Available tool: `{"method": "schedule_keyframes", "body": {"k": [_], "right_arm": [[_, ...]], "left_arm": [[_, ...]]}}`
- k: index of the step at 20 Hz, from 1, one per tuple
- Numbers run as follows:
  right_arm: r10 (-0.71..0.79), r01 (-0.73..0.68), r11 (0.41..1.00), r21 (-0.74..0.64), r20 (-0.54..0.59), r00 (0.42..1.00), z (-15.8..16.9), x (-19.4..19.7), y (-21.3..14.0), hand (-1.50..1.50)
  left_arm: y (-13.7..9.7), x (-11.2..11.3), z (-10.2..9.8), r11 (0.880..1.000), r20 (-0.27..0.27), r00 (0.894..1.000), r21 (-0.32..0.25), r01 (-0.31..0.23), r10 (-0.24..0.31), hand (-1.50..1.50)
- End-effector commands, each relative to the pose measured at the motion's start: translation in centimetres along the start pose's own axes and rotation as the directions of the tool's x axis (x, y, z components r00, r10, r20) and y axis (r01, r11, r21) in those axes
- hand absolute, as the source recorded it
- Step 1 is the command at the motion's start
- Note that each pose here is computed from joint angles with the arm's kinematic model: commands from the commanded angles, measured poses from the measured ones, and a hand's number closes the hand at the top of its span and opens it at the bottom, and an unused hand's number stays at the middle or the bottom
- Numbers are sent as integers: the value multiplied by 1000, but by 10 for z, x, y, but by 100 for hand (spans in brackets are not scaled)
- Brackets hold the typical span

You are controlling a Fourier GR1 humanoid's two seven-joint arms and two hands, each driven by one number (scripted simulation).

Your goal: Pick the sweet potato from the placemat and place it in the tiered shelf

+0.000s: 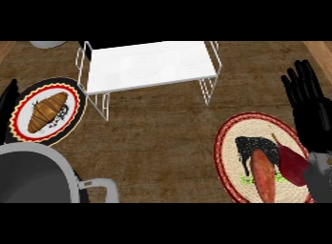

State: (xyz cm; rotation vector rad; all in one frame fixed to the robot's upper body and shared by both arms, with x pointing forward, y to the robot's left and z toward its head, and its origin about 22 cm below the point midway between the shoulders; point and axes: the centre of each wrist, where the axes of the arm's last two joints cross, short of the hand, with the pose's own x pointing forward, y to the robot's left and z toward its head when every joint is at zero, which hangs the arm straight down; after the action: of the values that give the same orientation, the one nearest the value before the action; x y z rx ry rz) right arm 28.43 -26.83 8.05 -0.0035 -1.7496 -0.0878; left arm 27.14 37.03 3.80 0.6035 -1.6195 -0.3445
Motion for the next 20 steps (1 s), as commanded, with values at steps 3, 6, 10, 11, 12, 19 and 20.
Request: {"method": "schedule_keyframes", "body": {"k": [3, 6, 10, 11, 12, 19, 20], "right_arm": [[210, -205, 974, -96, 49, 976, 21, 34, -71, 150], [384, -374, 915, -149, 42, 923, 31, 46, -118, 150], [423, -531, 820, -213, -398, 814, 84, -3, -177, 150], [413, -499, 843, -201, -352, 840, 94, -4, -179, -150], [388, -467, 865, -184, -344, 855, 106, -12, -182, -150], [461, -445, 887, 120, -254, 850, 119, 26, -195, -150], [457, -434, 889, 144, -257, 852, 121, 26, -186, -150]], "left_arm": [[-47, -18, 31, 976, -249, 946, -16, -216, 206, 0], [-58, -41, 50, 921, -499, 790, 50, -386, 357, 0], [-62, -31, 52, 876, -541, 732, 17, -481, 413, 0], [-53, -29, 41, 874, -548, 720, 42, -484, 425, 0], [-62, -28, 48, 871, -560, 714, 31, -490, 421, 0], [-67, -15, 41, 865, -568, 709, 10, -502, 418, 0], [-70, -20, 49, 862, -564, 711, 4, -507, 420, 0]]}}
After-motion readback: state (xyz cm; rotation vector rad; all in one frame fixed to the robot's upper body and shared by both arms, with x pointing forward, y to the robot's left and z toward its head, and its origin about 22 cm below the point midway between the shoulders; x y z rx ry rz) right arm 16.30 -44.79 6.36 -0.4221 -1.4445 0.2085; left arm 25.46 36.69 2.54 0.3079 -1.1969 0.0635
